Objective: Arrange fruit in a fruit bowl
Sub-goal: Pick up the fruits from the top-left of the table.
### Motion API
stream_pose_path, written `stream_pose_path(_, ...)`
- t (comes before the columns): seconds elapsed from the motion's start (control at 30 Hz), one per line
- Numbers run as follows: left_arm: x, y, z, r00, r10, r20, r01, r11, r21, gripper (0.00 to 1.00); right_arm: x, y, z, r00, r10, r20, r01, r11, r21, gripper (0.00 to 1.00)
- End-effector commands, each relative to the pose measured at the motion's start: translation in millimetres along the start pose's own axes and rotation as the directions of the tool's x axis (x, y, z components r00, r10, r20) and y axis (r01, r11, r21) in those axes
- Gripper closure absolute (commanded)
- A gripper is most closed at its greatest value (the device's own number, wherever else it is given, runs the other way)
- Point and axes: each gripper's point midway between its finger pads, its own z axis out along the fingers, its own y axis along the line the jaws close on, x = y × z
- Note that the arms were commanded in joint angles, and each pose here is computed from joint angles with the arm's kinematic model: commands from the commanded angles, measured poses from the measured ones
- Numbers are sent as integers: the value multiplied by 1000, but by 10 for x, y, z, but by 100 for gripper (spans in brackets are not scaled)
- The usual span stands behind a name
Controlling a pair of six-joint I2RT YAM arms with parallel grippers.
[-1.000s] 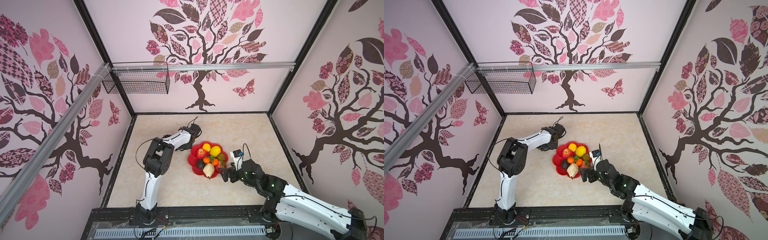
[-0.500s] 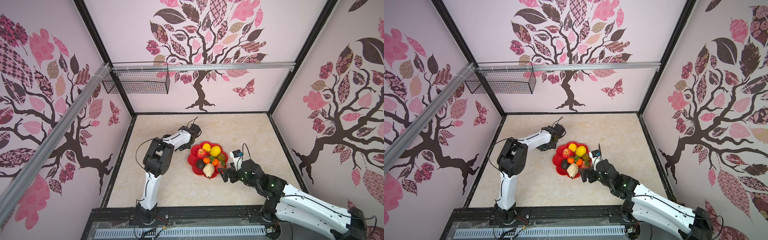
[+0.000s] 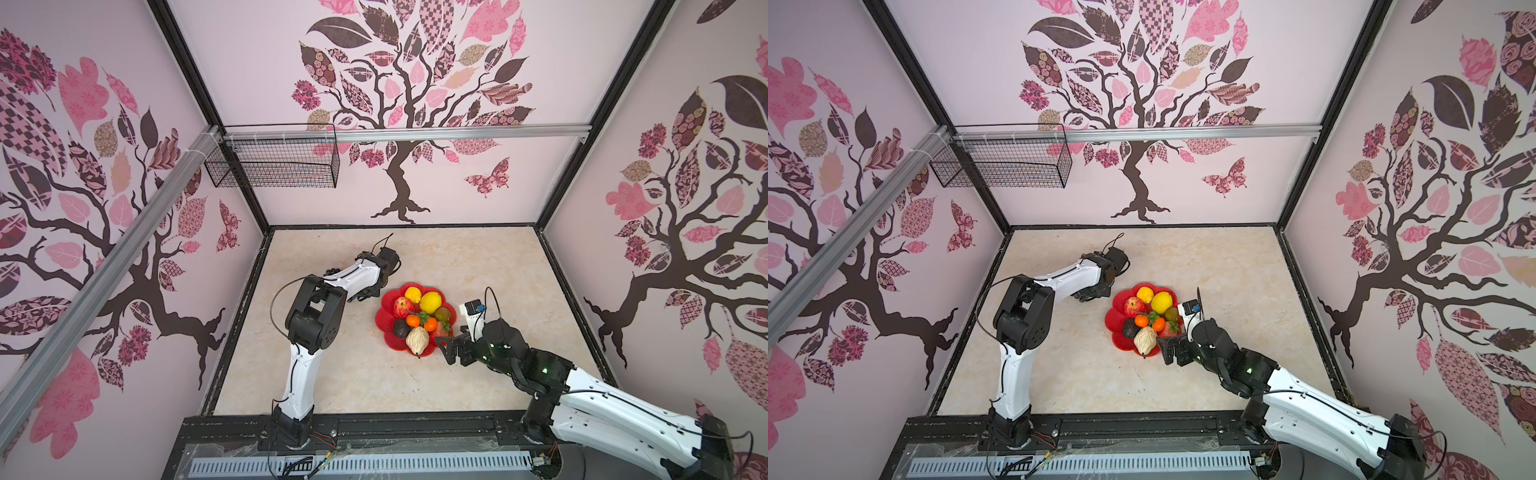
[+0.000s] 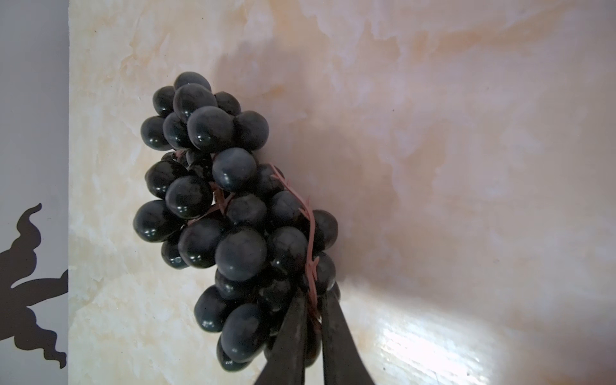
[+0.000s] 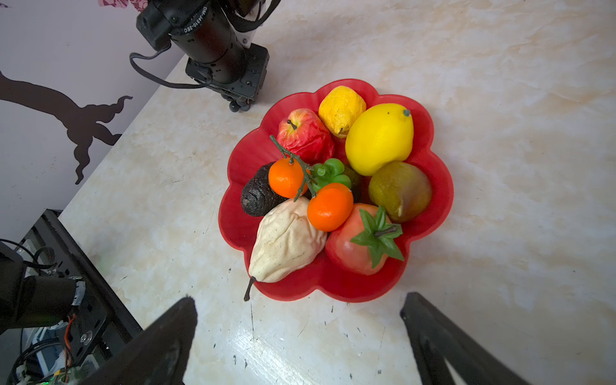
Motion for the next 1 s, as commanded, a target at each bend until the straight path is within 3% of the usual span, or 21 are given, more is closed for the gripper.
stream_pose_path(0.0, 66, 53, 130, 1000, -13, -22, 13, 1000, -15, 84, 56, -22, 7, 1000, -3, -20, 3, 1000, 10, 0)
stream_pose_path(0.23, 75, 85, 144, 999, -35, -21, 35, 999, 9, 100, 38, -18, 7, 1000, -5, -16, 5, 1000, 11, 0)
stream_pose_path(0.43, -25, 195, -119, 994, -91, 54, 89, 995, 53, 100, 29, -8, 15, 1000, -5, -20, 5, 1000, 11, 0)
stream_pose_path(0.6, -99, 319, -547, 972, -159, 171, 138, 982, 129, 100, 9, -5, 11, 1000, -7, -16, 7, 1000, 13, 0)
stream_pose_path(0.97, 24, 367, -1137, 942, -221, 251, 138, 941, 310, 100, -5, 12, 23, 1000, -6, -19, 6, 1000, 11, 0)
